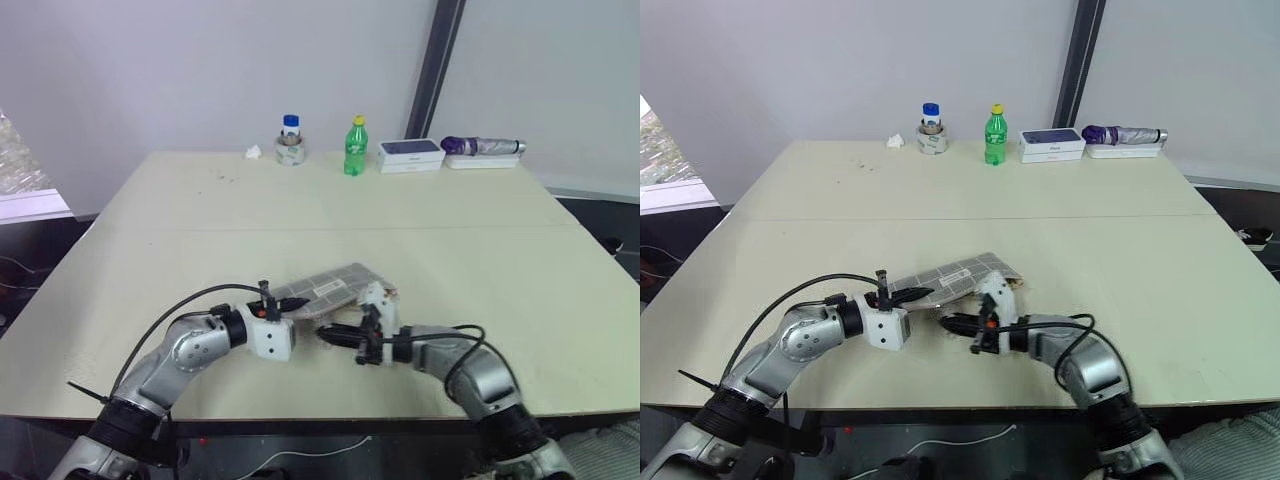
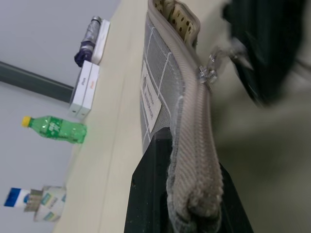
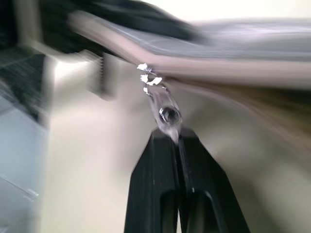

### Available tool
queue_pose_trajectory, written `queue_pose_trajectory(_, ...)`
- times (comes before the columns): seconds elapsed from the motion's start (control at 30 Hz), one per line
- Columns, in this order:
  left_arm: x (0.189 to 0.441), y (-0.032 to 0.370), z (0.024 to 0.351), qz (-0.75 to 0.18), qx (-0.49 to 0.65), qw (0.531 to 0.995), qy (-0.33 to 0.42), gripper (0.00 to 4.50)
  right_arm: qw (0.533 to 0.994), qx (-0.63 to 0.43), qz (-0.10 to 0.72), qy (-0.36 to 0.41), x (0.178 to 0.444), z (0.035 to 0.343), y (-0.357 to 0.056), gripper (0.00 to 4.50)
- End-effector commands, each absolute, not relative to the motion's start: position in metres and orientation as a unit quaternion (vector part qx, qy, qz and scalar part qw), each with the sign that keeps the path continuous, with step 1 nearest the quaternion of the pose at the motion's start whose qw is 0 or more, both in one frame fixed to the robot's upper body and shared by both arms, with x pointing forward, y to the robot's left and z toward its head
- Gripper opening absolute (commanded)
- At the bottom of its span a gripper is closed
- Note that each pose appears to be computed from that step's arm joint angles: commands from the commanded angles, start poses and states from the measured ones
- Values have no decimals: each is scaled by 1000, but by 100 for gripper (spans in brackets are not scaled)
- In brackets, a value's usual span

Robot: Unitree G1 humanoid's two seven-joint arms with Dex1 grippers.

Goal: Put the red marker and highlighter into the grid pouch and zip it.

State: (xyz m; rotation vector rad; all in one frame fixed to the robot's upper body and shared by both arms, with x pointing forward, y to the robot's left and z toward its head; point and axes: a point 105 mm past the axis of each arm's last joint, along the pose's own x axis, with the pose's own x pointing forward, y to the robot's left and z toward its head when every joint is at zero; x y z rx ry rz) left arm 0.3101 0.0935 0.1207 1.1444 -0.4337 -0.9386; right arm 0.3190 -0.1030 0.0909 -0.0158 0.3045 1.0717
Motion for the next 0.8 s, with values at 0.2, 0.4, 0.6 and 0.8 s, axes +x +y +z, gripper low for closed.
queue_pose_trajectory(0.2,315,124,136,-409,502,740,-183,0,911,-87,392,95,362,123,-193,3)
queue_pose_trajectory(0.4,321,135,141,-405,447,781,-161,67,906,-84,410,60,363,130,-182,189)
queue_pose_trajectory(0.6,318,154,146,-366,379,836,-151,341,898,-106,422,62,351,129,-189,450)
queue_pose_trajectory(0.8,304,163,150,-346,258,892,-135,432,894,-93,437,43,332,142,-192,450)
